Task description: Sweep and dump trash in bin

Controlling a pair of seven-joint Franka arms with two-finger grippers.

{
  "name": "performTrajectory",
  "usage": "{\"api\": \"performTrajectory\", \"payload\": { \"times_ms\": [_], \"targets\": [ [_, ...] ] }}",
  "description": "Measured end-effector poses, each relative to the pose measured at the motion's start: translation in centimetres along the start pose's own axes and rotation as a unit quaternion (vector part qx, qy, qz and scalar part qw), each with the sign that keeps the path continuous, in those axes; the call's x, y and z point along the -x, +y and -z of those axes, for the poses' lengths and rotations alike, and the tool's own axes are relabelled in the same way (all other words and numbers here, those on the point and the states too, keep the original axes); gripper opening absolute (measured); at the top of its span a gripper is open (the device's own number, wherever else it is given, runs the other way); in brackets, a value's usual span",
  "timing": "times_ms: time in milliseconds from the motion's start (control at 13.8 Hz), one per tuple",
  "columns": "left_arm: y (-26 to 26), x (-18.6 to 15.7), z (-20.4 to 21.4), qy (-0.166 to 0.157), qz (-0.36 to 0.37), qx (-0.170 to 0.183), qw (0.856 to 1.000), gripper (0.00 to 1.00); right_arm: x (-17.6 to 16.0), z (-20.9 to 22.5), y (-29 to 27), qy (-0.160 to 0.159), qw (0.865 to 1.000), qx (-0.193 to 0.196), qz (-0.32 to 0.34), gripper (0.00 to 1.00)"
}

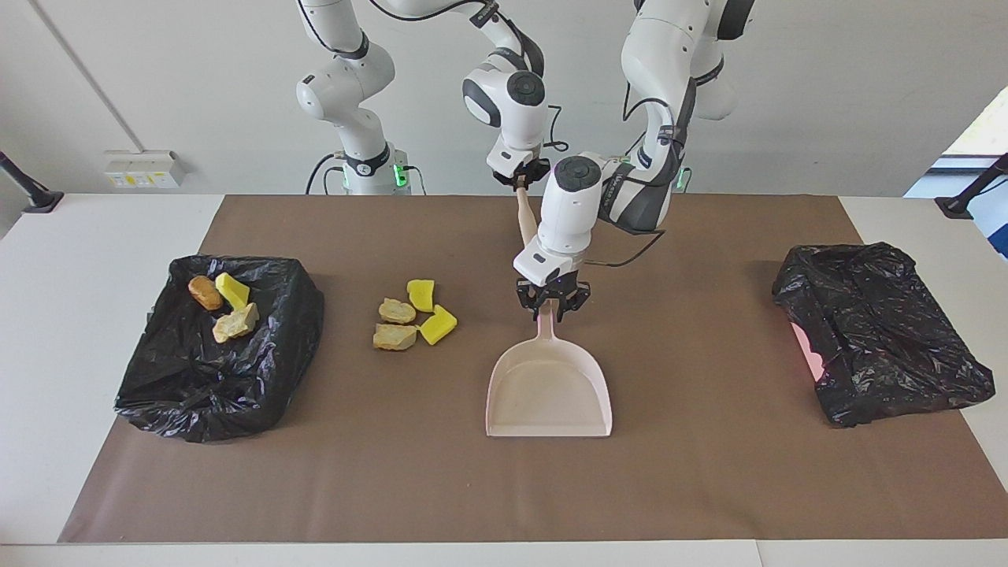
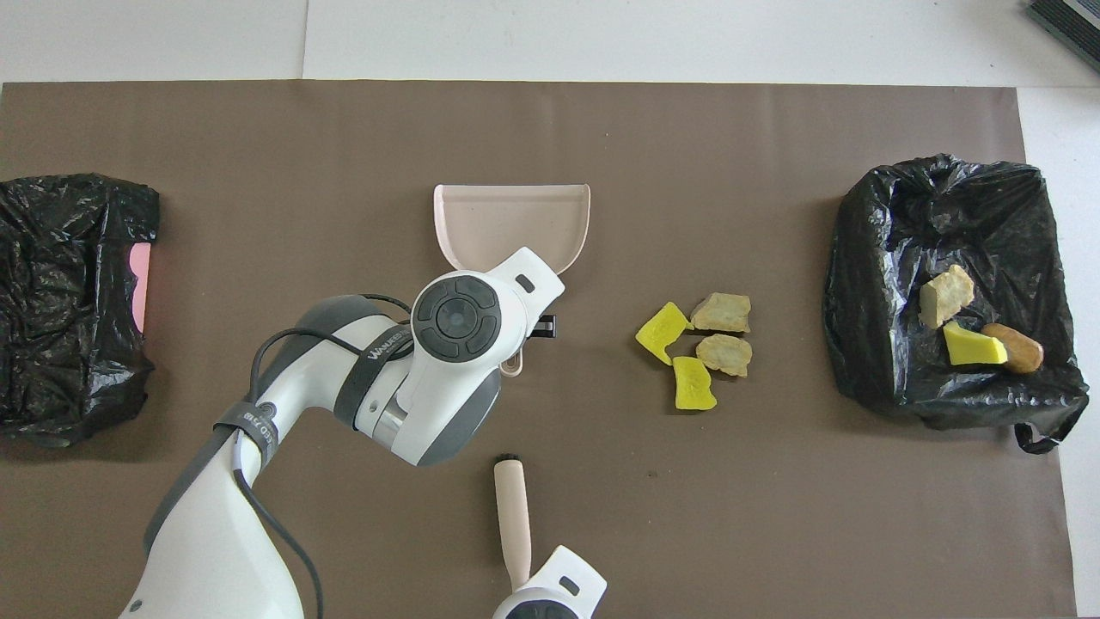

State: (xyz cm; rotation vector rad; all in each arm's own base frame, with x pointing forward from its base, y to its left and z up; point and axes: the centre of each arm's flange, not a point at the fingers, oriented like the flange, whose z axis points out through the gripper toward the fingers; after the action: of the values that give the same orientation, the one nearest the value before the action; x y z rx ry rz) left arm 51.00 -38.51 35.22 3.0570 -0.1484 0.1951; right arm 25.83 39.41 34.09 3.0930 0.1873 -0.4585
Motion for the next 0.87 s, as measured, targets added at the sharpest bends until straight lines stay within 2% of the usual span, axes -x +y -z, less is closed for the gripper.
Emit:
{"api": "performTrajectory", "payload": {
  "times_ms": [144, 361, 578, 722, 867],
  "targets": [
    [0.0, -0.2, 0.2, 0.004, -0.003, -0.002, 1.0, 0.31, -2.0, 3.5, 2.7, -0.017, 1.0, 0.007, 0.011, 0.26],
    [-0.4, -0.9, 1.2, 0.012, -0.009, -0.003, 1.0, 0.31, -4.3, 8.5, 9.8, -0.032, 0.999, -0.006, 0.017, 0.26],
    [-2.8, -1.4, 3.9, -0.015, -0.106, -0.022, 0.994, 0.31, -6.2, 11.3, 15.7, -0.011, 1.0, 0.013, 0.0, 0.26],
    [-5.1, -1.7, 5.3, -0.038, -0.194, -0.028, 0.98, 0.31, -8.0, 11.6, 18.6, 0.005, 0.999, 0.04, -0.014, 0.26],
    [-6.7, -1.9, 5.5, -0.06, -0.29, -0.028, 0.955, 0.31, -10.6, 12.1, 22.6, 0.012, 0.998, 0.06, -0.009, 0.26]
  ]
}}
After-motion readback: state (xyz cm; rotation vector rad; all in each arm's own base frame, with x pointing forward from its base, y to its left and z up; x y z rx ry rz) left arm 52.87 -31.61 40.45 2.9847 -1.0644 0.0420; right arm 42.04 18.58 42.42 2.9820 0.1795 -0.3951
